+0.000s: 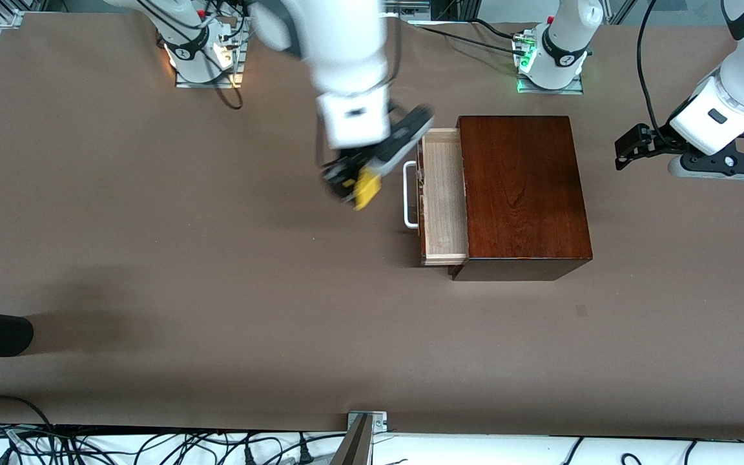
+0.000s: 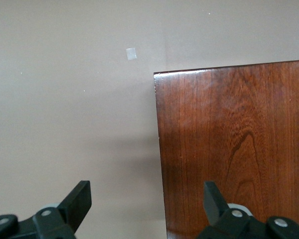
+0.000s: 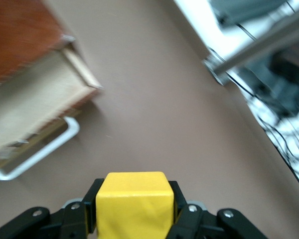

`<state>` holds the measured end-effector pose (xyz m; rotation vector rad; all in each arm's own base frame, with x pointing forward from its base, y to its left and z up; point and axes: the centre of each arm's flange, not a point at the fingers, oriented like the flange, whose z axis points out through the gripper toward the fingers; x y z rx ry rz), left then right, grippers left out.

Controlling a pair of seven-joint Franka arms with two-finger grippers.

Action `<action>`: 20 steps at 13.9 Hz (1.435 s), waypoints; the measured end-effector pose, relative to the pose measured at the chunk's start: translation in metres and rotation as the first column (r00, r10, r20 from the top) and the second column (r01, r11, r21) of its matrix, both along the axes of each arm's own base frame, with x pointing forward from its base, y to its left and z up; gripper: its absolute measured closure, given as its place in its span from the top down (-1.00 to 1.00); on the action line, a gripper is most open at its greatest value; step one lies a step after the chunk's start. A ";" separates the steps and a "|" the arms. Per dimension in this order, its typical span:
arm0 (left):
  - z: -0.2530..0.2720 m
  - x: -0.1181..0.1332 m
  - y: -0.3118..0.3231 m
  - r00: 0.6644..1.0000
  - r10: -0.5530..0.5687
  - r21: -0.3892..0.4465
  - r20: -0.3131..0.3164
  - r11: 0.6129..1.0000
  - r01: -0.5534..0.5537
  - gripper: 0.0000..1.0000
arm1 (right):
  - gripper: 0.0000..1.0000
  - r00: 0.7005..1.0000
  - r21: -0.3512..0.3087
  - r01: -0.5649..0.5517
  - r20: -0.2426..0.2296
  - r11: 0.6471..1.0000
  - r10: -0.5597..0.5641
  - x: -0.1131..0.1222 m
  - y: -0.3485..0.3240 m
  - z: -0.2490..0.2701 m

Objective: Open drawer, take yellow block, close drawer
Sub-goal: 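Lift the yellow block out and carry it away with the right gripper, then set the block down with the right gripper while the left gripper reaches the drawer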

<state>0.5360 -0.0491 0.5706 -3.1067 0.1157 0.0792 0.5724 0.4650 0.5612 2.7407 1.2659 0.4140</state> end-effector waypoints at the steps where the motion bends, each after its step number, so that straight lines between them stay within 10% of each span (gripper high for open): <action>1: 0.000 0.000 0.000 1.000 -0.021 -0.001 -0.002 1.000 0.021 1.00 | 0.12 0.997 0.030 0.063 -0.036 0.998 -0.062 0.024 -0.032 -0.005; 4: 0.000 -0.002 -0.003 0.998 -0.067 -0.008 -0.018 0.998 0.067 1.00 | 0.12 0.950 0.129 0.266 -0.206 0.955 -0.236 0.089 -0.144 -0.038; 8: -0.001 -0.018 -0.041 0.951 -0.296 -0.136 -0.095 0.950 0.282 1.00 | 0.12 0.874 0.075 0.418 -0.305 0.905 -0.378 0.116 -0.266 -0.126; 14: -0.001 -0.057 -0.186 0.758 -0.641 -0.195 -0.119 0.764 0.615 1.00 | 0.12 0.781 -0.004 0.556 -0.339 0.831 -0.524 0.058 -0.371 -0.277; 20: -0.089 -0.033 -0.336 0.456 -0.888 -0.298 -0.054 0.451 0.842 1.00 | 0.12 0.723 -0.016 0.647 -0.302 0.762 -0.621 -0.017 -0.417 -0.357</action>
